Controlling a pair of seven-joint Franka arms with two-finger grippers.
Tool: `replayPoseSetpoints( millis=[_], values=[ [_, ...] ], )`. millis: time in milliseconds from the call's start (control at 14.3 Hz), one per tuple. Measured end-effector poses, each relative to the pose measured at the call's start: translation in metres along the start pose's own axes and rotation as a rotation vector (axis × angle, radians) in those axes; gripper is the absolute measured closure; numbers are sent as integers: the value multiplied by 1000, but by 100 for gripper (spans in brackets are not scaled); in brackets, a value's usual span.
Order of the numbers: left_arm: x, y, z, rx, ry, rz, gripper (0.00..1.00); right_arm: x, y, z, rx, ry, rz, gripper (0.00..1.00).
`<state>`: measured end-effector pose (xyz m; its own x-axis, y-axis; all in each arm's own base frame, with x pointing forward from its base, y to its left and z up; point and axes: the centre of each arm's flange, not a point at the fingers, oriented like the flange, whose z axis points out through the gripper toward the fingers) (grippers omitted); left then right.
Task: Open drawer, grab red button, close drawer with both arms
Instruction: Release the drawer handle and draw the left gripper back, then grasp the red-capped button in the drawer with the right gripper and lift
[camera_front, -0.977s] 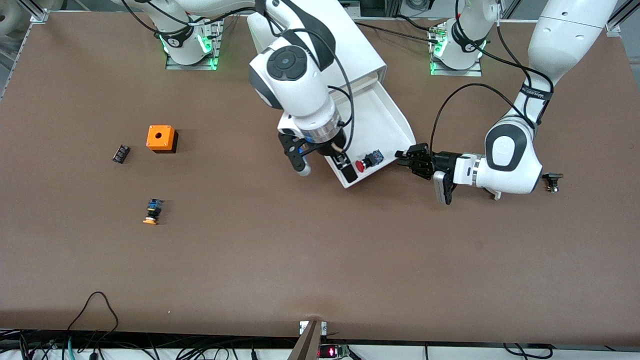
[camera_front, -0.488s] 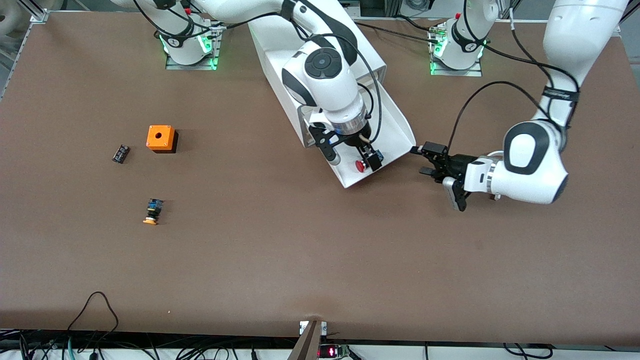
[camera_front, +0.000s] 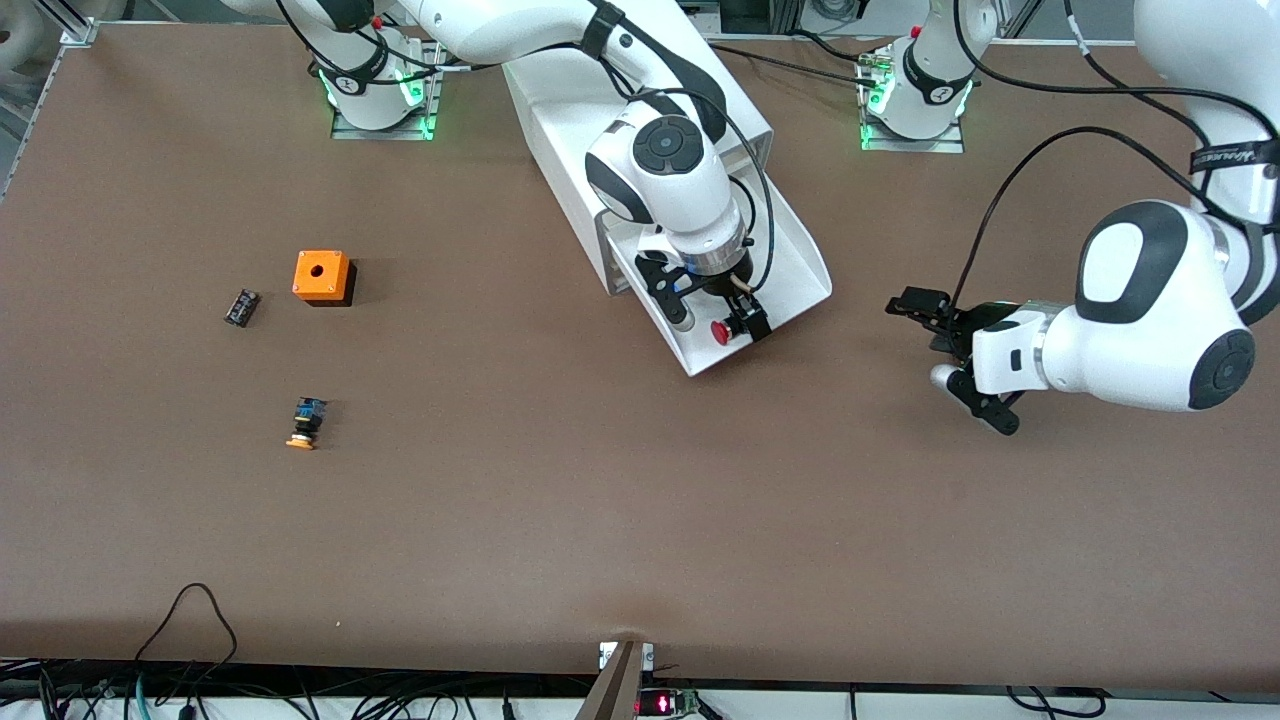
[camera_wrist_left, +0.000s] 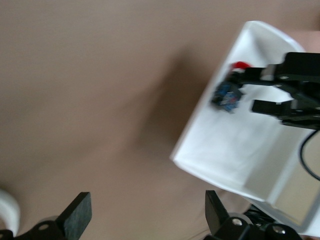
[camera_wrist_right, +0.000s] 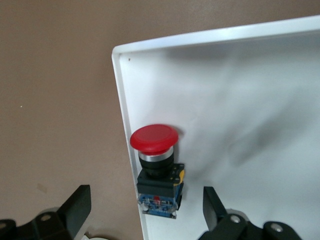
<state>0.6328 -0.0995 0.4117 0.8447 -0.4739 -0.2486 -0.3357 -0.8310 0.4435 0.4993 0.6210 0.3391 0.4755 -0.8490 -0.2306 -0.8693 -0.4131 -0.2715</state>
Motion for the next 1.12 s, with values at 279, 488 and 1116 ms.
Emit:
replayPoseSetpoints(
  millis=[279,488,1116],
  values=[
    [-6,33,-56,381,3,-42,0,0,5,16,-11,3,3,4],
    [-15,36,-100,471,76,-65,0,-3,8,22,-12,-2,0,26],
    [-17,43,-116,407,196,-386,0,-9,-11,-17,-28,1,1,59]
  ],
)
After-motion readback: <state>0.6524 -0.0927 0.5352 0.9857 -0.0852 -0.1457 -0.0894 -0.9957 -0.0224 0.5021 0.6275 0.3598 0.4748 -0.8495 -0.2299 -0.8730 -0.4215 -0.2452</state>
